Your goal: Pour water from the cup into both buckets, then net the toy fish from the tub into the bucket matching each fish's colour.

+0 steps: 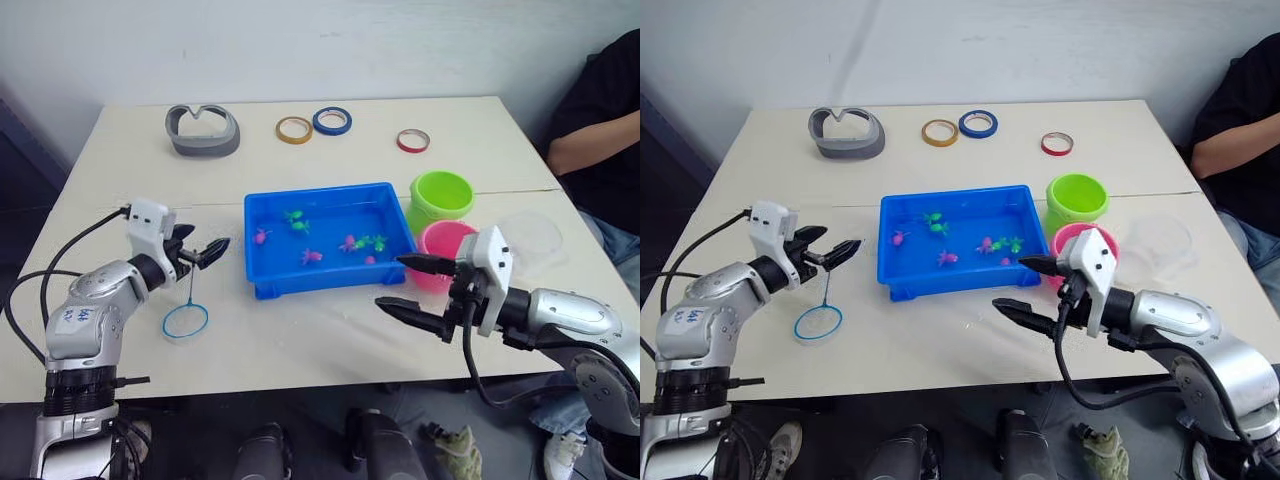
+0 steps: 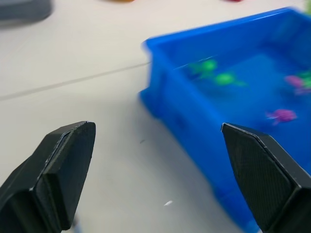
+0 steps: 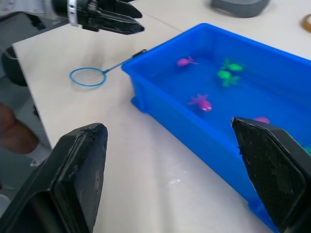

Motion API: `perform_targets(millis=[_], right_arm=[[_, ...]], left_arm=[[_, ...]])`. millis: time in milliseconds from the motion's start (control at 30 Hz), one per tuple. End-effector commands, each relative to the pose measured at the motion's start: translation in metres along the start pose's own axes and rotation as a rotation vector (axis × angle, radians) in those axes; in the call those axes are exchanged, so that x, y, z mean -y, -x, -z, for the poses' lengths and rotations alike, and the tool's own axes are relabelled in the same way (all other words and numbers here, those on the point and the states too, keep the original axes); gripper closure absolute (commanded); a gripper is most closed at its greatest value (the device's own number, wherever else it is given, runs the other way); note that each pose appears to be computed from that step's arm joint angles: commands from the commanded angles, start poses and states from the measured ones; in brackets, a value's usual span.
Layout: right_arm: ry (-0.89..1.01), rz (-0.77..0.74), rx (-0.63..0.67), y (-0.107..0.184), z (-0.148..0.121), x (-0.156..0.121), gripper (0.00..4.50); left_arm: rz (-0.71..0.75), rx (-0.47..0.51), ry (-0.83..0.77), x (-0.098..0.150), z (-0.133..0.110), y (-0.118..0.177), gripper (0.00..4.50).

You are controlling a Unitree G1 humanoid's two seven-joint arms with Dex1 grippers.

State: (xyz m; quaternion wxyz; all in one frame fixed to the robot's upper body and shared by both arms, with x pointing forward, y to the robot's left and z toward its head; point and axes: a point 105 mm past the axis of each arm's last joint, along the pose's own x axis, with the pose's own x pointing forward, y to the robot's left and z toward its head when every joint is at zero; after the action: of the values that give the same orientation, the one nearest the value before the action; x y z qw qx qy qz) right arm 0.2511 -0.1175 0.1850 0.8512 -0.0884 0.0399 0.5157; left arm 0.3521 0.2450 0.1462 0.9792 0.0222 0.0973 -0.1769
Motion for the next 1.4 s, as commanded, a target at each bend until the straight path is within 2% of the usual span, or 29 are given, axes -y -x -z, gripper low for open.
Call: perform_targets(millis=[33,167,267,633,933,1133,1233,1400], right_arm=[[0.074,-0.069,0.030,-0.004,-0.011,-0.011,0.17],[0.096,-0.098,0.048,-0.008,-0.014,-0.017,0.17],[0.113,-0.115,0.060,-0.010,-0.017,-0.020,0.17],[0.141,-0.110,0.055,-0.013,-0.016,-0.024,0.17],[0.154,-0.082,0.041,-0.010,-0.013,-0.021,0.17],[0.155,-0.071,0.047,-0.009,-0.014,-0.021,0.17],[0.157,-0.069,0.048,-0.009,-0.014,-0.021,0.00],[0.160,-0.072,0.052,-0.010,-0.014,-0.021,0.00]], left_arm=[[-0.120,0.000,0.016,-0.021,0.006,0.008,0.00],[-0.254,-0.041,0.057,-0.045,0.022,0.011,0.00],[-0.280,-0.083,0.048,-0.050,0.034,0.006,0.00],[-0.168,-0.184,0.092,-0.019,0.067,-0.018,0.00],[-0.272,-0.255,0.116,-0.022,0.085,-0.019,0.00],[-0.304,-0.239,0.147,-0.024,0.085,-0.019,0.00],[-0.317,-0.248,0.161,-0.026,0.086,-0.018,0.75],[-0.329,-0.257,0.154,-0.030,0.087,-0.017,2.97]])
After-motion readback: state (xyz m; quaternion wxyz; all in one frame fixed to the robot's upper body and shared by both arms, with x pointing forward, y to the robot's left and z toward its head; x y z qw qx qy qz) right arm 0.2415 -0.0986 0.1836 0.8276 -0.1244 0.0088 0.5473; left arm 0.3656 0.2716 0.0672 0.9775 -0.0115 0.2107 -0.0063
